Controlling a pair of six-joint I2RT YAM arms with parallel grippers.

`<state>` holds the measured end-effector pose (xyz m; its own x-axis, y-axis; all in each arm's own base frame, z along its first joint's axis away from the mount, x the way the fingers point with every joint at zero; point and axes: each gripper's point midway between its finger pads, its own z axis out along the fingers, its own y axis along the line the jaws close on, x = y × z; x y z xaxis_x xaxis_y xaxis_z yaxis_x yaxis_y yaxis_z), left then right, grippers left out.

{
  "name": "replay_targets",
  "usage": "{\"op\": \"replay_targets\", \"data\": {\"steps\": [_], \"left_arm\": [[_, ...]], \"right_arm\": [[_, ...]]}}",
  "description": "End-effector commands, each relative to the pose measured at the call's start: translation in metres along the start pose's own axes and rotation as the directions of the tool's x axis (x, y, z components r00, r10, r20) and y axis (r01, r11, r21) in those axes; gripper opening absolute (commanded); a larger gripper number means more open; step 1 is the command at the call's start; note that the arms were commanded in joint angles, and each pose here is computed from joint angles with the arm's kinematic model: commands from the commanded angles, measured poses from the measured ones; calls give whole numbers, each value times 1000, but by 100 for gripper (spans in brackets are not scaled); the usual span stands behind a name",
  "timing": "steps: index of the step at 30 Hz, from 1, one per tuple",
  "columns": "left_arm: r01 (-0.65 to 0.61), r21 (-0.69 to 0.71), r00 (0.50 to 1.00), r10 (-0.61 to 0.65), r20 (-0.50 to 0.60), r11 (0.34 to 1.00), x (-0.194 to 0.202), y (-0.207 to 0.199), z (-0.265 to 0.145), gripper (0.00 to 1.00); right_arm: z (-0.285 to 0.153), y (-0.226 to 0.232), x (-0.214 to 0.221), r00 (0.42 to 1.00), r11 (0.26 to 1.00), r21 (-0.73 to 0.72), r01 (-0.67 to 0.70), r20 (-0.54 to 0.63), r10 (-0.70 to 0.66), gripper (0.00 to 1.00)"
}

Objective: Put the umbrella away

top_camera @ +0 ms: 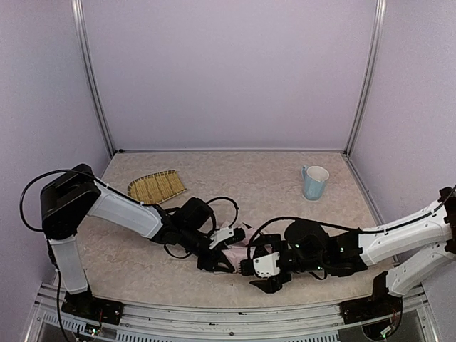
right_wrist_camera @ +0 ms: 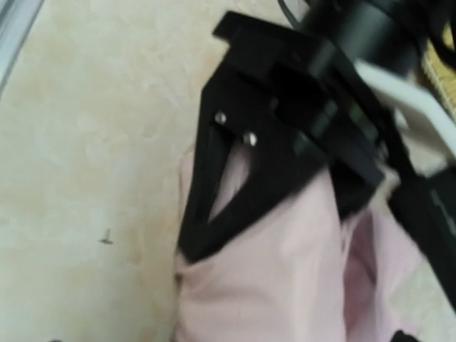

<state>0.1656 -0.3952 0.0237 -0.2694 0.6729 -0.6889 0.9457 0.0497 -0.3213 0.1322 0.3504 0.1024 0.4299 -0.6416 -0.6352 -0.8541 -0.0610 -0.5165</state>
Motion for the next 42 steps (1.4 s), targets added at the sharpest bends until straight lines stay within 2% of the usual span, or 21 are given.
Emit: {"op": "replay_targets", "data": {"steps": [1,5,7,9,12,13,16,19,20,21,22,23,26,27,29,31,33,34,36,39,42], "left_arm": [[237,95,949,-210,-237,967,72,-21,12,9],[226,117,953,-195,-232,967,70,-24,11,8],[223,126,953,-190,-235,967,70,-25,12,8],[221,141,953,-184,-239,965,69,-26,12,9],[204,156,955,-162,-247,966,68,-27,13,9],[199,159,955,-155,-253,967,68,-27,13,10],[165,172,961,-119,-249,971,64,-28,11,16],[82,144,978,-52,-200,986,49,-24,4,34],[42,126,987,-21,-158,991,36,-22,-2,44],[12,102,993,0,-118,995,24,-20,-8,60],[-25,67,997,30,-66,997,9,-18,-15,92],[-63,16,998,63,-4,998,-7,-16,-23,98],[-177,-165,963,205,175,970,-44,-20,-60,99],[-206,-263,934,270,234,943,-56,-20,-76,99],[-213,-460,864,386,324,862,-66,-20,-111,99],[-160,-617,770,489,411,771,-75,-25,-152,99],[-125,-687,668,573,475,716,-81,-41,-186,99],[-147,-697,640,605,474,702,-80,-50,-191,99],[-232,-698,624,654,427,677,-73,-64,-184,99],[-340,-710,666,691,281,617,-56,-65,-156,99],[-431,-697,693,704,151,574,-40,-62,-128,88]], "right_arm": [[21,-15,0,990,986,94,136,-47,-132,98],[44,-12,23,972,977,74,201,-139,-189,98],[52,-15,36,970,982,64,177,-182,-163,93],[57,-15,43,971,989,42,140,-203,-128,82],[59,-8,45,975,994,9,107,-197,-103,48],[59,-5,46,975,995,1,102,-196,-100,41],[58,-1,58,968,997,-7,78,-240,-77,32],[58,5,68,961,999,-49,16,-273,-29,20],[57,9,70,959,997,-70,-9,-282,-11,18],[57,12,73,955,995,-92,-33,-295,5,16],[56,13,76,949,994,-99,-54,-315,20,14],[56,18,75,950,987,-132,-89,-310,44,13],[51,24,81,929,957,-191,-219,-342,144,10],[50,27,80,923,941,-219,-256,-345,171,10],[48,34,79,910,906,-280,-317,-359,208,8],[49,36,73,897,871,-325,-369,-369,242,5],[46,40,69,879,819,-380,-430,-383,285,3],[44,44,67,871,788,-413,-457,-388,302,3],[39,52,63,851,716,-477,-509,-405,335,4],[32,61,66,789,586,-534,-609,-477,386,4],[27,68,67,710,424,-570,-704,-546,445,5]]}}
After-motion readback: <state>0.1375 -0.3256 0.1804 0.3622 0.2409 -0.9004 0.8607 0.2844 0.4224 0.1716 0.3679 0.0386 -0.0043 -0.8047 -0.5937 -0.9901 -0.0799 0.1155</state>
